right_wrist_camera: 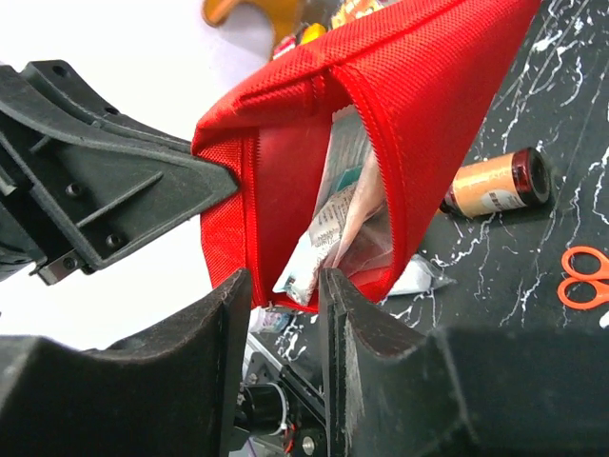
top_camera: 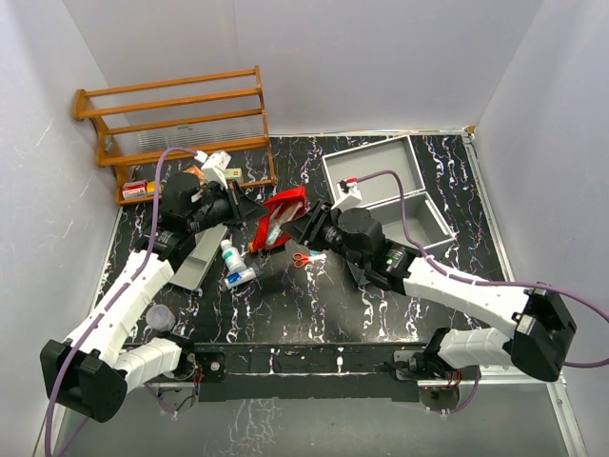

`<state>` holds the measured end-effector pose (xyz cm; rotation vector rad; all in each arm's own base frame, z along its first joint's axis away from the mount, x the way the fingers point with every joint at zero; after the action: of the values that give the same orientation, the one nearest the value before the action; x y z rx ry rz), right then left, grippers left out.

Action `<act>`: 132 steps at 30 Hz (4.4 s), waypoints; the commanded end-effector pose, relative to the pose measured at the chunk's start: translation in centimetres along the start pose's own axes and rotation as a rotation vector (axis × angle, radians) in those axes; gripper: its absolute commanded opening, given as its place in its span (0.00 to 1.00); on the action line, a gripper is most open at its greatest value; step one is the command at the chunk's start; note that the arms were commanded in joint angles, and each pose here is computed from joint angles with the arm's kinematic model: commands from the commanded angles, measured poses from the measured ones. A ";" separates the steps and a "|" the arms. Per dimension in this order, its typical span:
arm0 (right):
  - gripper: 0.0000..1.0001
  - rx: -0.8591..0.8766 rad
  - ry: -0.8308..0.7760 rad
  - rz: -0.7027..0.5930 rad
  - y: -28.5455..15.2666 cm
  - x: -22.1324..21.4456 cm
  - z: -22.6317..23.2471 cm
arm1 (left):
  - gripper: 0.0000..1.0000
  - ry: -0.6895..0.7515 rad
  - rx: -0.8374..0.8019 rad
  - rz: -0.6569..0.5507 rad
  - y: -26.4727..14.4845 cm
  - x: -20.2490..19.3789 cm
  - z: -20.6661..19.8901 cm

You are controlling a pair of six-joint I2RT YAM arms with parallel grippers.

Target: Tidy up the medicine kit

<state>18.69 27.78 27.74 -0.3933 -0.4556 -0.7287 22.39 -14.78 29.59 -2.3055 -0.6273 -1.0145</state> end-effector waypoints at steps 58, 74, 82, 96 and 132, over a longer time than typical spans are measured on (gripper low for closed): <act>0.13 -0.393 -0.136 0.384 4.9 -8.9 -5.0 | 0.00 -0.404 0.049 0.177 1.4 -9.5 4.1; 0.06 -0.412 -0.125 0.229 6.4 -7.5 -4.3 | 0.00 -0.385 0.009 0.203 1.0 -8.8 3.3; 0.11 -0.336 -0.113 0.182 2.8 -5.4 -2.5 | 0.00 -0.342 0.026 0.198 0.9 -8.1 3.2; 0.29 -0.356 -0.087 0.083 1.2 -3.5 -1.6 | 0.00 -0.244 0.011 0.161 0.6 -6.3 2.3; 0.47 -0.845 -0.454 0.145 7.3 0.0 -12.4 | 0.00 -0.208 0.296 -0.016 -1.9 -3.9 2.5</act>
<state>24.74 25.91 15.05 -1.3552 -0.4100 -0.6868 20.46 -12.20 23.99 -2.0990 -0.7989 -0.5985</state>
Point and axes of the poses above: each gripper's point midway between its finger pads, its own y axis out along the fingers, its own z axis along the line the jaws close on, x = y × z, the point moved 9 cm from there along -y, back along the fingers, and after that the axes turned 4 degrees about y, right-handed, at the moved point
